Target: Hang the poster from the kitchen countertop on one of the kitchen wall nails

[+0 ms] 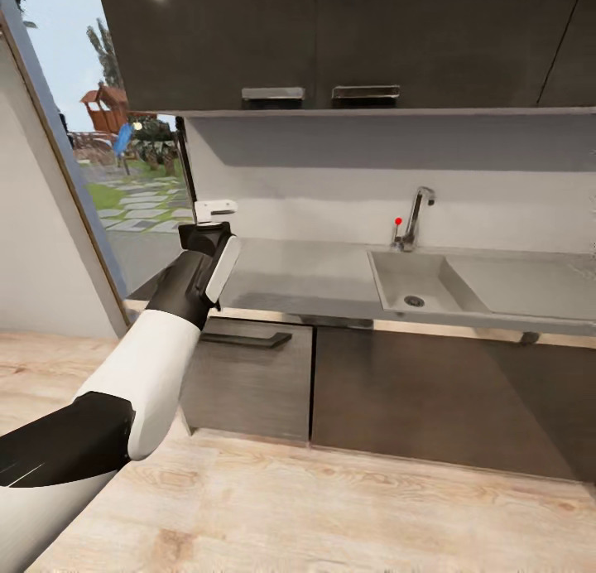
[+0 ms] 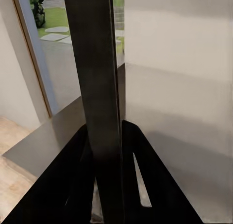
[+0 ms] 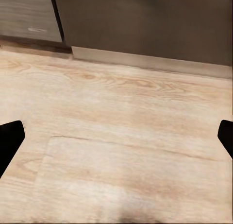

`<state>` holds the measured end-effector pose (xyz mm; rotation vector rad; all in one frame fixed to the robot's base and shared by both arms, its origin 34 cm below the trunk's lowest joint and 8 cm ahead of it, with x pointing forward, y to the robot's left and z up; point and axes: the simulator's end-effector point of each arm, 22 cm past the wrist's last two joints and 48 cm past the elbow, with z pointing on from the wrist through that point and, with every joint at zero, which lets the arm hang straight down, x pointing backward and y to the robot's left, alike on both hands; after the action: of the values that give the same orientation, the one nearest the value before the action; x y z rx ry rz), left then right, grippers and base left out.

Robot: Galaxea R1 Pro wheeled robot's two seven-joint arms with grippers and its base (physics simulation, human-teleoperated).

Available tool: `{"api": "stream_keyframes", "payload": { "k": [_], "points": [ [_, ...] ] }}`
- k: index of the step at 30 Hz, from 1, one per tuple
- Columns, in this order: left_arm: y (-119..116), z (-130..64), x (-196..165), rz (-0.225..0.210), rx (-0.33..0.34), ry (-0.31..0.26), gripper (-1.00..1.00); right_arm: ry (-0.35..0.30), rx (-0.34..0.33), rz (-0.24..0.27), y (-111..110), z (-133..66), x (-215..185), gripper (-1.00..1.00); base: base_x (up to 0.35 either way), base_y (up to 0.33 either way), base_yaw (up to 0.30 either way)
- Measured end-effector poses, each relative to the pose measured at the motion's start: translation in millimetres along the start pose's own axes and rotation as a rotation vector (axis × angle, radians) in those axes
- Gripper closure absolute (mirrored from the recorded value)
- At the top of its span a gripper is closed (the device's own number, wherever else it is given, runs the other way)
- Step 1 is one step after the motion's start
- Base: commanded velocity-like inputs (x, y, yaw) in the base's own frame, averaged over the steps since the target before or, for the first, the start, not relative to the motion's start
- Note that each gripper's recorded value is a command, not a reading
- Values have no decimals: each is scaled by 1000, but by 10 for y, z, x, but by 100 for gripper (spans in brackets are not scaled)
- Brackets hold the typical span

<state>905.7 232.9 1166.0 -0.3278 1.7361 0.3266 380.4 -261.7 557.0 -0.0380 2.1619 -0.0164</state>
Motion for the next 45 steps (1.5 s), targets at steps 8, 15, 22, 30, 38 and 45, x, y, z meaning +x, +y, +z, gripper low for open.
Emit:
{"api": "stream_keyframes", "payload": {
  "k": [8,15,22,30,38,45],
  "points": [
    [0,-1,-3,0,0,-1,100,0,0,0,-1,0,0,-100,-341,0,0],
    [-2,-3,-6,-1,1,-1,100,0,0,0,-1,0,0,-100,-341,0,0],
    [-14,-14,-23,-5,7,-4,100,1,0,0,1,-2,4,-100,-277,0,0],
    [-318,-143,-130,-111,159,13,100,2,0,0,1,-5,8,-100,-32,0,0],
    [-671,-292,-228,-149,320,7,100,2,0,-1,1,-5,8,-100,-2,0,0],
    [-1054,-469,-263,-139,502,1,100,2,0,0,1,-5,8,-100,0,0,0]
  ]
}}
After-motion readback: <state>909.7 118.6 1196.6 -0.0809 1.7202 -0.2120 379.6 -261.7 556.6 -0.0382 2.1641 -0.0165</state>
